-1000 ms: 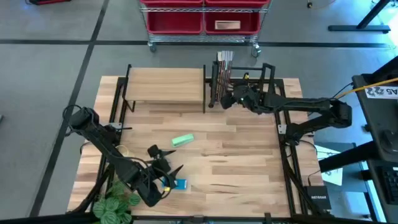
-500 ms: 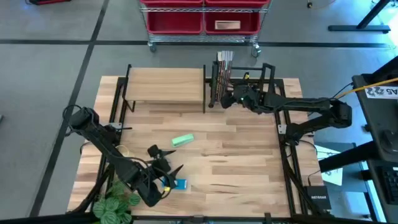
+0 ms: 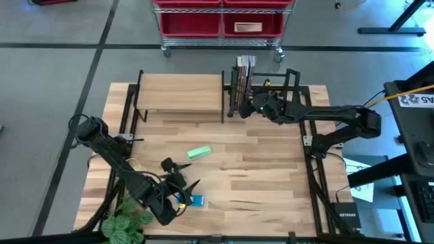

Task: Stock shelves
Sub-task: Remove the red purple book from the bookshelf

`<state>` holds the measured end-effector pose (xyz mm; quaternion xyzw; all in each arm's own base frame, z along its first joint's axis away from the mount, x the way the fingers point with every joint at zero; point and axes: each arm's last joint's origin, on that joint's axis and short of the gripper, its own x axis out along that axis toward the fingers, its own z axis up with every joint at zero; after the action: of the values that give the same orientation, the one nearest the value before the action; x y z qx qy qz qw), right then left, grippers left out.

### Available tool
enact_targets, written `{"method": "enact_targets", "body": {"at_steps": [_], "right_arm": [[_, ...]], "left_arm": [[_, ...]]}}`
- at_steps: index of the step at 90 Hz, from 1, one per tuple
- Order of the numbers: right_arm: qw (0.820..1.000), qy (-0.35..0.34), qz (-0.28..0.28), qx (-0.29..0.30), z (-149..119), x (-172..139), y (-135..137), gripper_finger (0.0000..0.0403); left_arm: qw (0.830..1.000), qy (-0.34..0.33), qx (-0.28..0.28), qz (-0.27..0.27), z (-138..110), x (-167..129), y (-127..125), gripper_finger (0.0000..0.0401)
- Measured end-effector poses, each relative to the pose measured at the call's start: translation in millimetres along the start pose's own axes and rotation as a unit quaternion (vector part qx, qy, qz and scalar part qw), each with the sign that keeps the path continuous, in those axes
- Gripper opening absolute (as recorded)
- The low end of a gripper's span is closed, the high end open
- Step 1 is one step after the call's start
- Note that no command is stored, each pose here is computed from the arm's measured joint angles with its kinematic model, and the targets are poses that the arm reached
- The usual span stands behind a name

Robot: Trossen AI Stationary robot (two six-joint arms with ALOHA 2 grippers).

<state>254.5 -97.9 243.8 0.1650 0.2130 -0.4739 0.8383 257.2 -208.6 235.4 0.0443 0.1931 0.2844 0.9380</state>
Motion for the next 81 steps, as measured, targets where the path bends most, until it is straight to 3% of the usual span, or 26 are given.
{"method": "enact_targets", "body": {"at_steps": [22, 60, 81], "right_arm": [[1.0, -0.012, 0.021, 0.007, 12, -8, 1, 0.0198], [0.999, 0.029, 0.024, -0.01, 10, -12, -1, 0.0198], [1.0, 0.024, -0.01, -0.003, 8, -12, -4, 0.0198]], "left_arm": [[1.0, 0.0, 0.001, 0.0, 0, 0, 0, 0.0308], [1.0, 0.0, 0.002, -0.002, 0, -1, 0, 0.0308], [1.0, 0.0, 0.002, -0.002, 0, -1, 0, 0.0308]]}}
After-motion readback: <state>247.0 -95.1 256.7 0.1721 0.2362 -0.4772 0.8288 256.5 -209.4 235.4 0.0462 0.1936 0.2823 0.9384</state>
